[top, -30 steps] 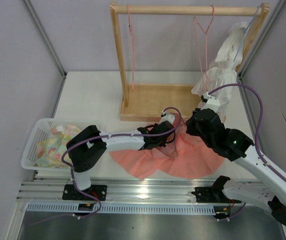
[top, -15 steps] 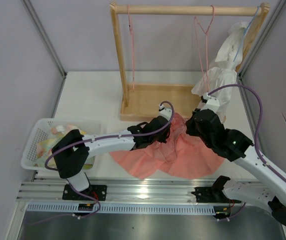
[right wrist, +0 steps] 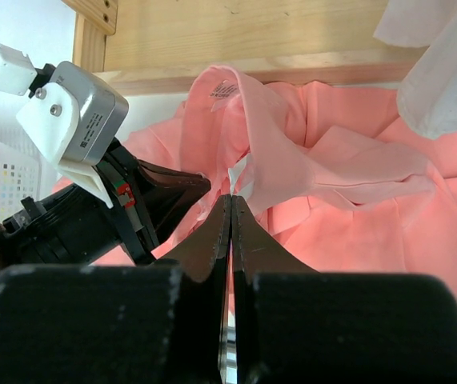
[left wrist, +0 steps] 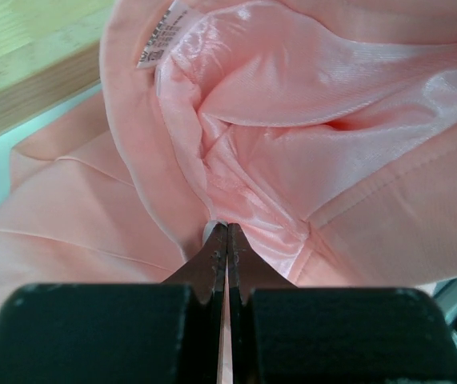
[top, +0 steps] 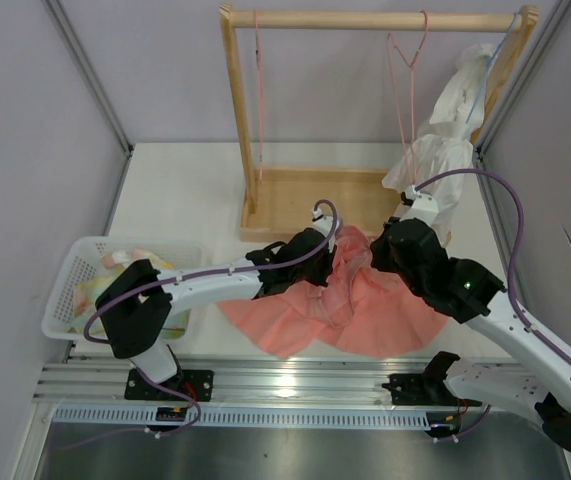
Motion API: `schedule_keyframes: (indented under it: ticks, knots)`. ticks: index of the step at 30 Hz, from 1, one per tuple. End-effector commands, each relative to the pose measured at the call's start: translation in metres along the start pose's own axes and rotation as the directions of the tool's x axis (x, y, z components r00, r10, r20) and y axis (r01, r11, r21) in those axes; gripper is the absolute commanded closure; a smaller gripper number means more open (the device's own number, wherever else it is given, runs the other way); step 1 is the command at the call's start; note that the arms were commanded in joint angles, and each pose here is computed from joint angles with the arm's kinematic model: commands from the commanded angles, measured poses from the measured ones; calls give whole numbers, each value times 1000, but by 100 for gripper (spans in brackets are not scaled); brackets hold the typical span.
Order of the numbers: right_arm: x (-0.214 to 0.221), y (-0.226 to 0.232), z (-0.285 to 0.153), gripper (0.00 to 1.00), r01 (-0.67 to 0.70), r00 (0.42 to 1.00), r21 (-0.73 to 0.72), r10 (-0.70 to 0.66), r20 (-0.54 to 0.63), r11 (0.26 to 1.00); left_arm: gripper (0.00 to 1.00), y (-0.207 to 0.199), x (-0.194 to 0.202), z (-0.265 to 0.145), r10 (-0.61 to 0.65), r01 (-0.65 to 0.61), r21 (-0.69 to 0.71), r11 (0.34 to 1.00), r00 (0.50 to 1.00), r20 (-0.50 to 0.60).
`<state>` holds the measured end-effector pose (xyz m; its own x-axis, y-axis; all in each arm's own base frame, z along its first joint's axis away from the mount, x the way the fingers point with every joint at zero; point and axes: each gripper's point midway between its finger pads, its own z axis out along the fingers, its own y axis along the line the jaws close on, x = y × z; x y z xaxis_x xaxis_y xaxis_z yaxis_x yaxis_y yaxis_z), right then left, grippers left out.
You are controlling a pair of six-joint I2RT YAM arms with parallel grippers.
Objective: Place the skirt on the hanger
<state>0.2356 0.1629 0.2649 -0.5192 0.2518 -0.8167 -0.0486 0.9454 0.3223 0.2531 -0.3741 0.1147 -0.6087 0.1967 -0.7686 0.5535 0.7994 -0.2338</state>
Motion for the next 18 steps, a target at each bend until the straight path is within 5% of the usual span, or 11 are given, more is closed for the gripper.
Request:
schedule_keyframes:
  ticks: [1,18]
  knots:
    - [-4,3,-2,100,-23,999,-16,23,25,1000,100,-16,-8,0,-6,6,76,997,1000,1]
    - [1,0,1,100,-10,1000,1,10,11,1000,100,-53,28,10,23,18,296,955,991,-133]
